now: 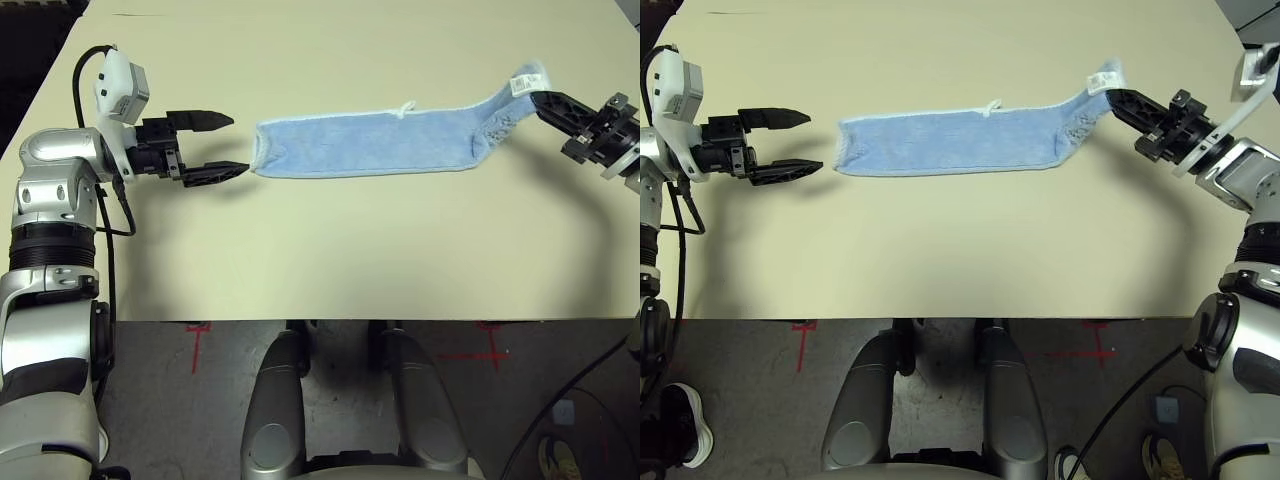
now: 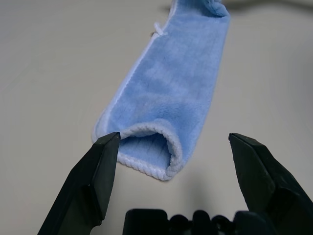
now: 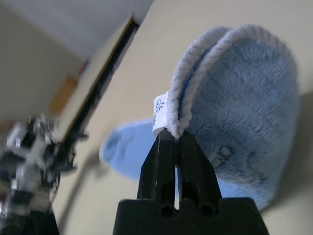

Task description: Fold the towel and set it aside.

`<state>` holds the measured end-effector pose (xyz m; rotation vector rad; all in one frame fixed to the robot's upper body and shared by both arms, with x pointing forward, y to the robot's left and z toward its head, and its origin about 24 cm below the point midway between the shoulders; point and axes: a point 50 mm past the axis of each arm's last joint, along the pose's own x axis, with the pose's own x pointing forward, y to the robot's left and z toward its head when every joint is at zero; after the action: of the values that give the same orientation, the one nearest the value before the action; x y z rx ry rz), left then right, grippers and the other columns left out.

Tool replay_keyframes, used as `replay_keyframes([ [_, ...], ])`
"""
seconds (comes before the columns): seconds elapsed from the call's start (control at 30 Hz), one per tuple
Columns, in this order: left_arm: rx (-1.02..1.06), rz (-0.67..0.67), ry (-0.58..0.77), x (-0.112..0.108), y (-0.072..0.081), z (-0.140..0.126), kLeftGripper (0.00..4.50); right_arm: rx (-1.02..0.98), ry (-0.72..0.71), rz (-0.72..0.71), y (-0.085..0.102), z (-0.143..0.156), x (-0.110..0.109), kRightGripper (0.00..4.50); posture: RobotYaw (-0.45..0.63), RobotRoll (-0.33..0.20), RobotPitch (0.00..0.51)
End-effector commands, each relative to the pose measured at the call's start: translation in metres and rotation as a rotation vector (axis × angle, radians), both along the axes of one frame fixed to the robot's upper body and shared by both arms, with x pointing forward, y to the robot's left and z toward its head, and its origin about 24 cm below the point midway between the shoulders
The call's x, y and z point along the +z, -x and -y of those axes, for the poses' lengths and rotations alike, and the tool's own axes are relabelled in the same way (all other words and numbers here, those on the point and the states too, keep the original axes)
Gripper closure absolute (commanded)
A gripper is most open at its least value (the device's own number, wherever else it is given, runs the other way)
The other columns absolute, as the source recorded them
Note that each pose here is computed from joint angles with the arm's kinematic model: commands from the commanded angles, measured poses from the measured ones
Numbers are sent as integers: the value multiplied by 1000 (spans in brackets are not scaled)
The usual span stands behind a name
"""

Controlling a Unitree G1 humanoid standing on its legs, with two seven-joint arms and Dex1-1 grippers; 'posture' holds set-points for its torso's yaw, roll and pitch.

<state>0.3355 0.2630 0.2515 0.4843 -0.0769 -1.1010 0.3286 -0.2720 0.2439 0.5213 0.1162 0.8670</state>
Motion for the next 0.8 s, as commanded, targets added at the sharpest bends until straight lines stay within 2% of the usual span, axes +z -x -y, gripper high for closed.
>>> replay_keyframes([
  [0.03, -7, -14, -5, -2, -1, 1, 0, 64, 126, 6, 4, -5, 0, 4452, -47, 0, 321],
  [0.2, -4, -14, -2, -3, -2, 1, 0, 128, 288, 35, 0, -17, 3, 4452, -46, 0, 321],
  [0.33, -1, -15, 0, -4, -2, 1, 0, 141, 319, 45, -6, -31, 4, 4452, -45, 0, 322],
  [0.63, 2, -17, 1, -5, -4, 0, 0, 158, 439, 33, -8, -47, -12, 4452, -38, 0, 325],
  [0.8, 7, -16, 4, -5, -5, -1, 0, 147, 429, -26, -9, -51, -27, 4452, -35, 0, 323],
])
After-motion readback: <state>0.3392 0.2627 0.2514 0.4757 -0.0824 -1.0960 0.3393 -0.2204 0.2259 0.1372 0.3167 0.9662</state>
